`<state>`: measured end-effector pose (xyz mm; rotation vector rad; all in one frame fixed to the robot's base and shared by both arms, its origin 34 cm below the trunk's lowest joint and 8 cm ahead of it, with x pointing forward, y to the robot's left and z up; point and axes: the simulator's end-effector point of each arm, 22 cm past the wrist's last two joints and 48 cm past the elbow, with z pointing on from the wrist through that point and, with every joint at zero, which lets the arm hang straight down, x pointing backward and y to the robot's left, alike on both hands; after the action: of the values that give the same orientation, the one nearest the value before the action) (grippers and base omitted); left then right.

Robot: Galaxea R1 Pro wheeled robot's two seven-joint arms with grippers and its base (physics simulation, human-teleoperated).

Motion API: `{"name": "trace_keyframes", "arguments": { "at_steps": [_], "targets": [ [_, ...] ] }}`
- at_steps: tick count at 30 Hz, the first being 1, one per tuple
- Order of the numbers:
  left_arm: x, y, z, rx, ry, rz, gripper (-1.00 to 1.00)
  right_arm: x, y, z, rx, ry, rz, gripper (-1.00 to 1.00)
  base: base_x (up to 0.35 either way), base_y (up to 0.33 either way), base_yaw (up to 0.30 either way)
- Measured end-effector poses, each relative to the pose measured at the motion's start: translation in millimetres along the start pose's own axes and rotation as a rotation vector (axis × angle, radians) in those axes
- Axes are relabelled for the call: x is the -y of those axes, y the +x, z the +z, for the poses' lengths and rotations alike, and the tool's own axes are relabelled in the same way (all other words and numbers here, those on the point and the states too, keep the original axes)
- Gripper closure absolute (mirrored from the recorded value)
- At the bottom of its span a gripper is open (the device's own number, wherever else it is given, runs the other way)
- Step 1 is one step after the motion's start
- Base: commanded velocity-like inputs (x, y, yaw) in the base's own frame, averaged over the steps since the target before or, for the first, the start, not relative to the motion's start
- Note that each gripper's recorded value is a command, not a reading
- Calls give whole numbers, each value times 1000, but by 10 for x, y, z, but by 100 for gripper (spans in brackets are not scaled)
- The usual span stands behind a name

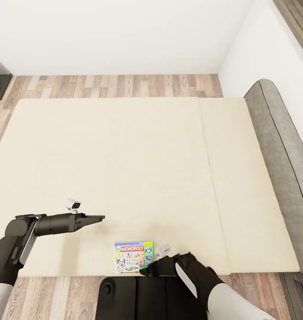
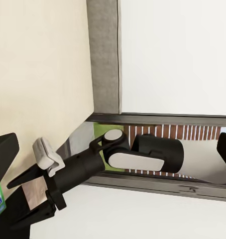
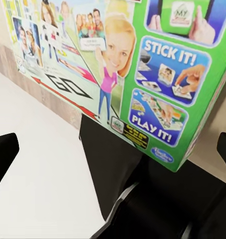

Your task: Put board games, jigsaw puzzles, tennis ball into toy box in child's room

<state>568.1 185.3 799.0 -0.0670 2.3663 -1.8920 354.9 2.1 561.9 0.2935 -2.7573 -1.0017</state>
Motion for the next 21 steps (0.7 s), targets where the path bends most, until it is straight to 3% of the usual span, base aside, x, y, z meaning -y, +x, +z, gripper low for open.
{"name": "trace_keyframes", "arguments": {
  "at_steps": [21],
  "targets": [
    [0,-2,-6,0,0,0,-100,42,224,28,-57,4,35,-100,0,0,0]
  ]
}}
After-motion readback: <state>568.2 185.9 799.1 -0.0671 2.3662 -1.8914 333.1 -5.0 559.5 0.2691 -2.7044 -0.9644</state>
